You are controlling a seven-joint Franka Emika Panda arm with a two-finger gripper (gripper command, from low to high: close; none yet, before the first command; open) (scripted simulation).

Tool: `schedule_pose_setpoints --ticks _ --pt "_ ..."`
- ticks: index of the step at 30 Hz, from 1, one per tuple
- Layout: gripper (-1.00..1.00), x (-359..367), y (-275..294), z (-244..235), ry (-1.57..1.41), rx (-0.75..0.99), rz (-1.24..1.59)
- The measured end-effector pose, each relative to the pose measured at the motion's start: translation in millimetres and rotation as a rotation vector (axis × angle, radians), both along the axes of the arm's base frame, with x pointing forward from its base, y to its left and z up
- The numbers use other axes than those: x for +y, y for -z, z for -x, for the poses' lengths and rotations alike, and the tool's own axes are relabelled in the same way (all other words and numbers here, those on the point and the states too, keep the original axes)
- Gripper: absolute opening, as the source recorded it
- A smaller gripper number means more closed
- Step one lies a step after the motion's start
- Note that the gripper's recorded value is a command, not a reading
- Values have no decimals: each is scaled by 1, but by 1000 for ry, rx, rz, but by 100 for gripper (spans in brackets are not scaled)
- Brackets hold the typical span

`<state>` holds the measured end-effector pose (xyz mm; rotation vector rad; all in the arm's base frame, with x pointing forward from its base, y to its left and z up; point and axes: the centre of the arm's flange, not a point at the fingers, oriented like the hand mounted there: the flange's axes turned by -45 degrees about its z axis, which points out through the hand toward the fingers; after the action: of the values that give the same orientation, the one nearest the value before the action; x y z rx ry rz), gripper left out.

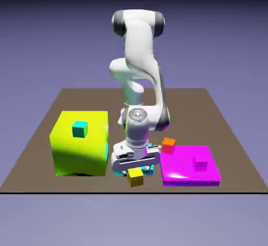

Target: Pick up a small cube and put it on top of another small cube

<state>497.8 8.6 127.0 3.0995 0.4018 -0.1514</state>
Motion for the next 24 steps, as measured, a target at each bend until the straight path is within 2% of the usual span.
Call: schedule_pose_setpoints --ticks 1,6,10,14,16,19,20,22,24 --pt "-100 0 0 0 0 0 0" --pt "-100 9 -72 -6 -24 1 -2" --pt "-100 146 -120 -9 -468 4 -18" --pt "-100 277 -174 28 -901 1 -3" --pt "-100 280 -175 29 -908 1 -2" --pt "-100 276 -118 30 -907 1 -1" --pt "100 275 -105 31 -908 1 -1" --pt "100 275 -105 31 -908 0 0" --pt "100 278 -143 29 -907 0 1"
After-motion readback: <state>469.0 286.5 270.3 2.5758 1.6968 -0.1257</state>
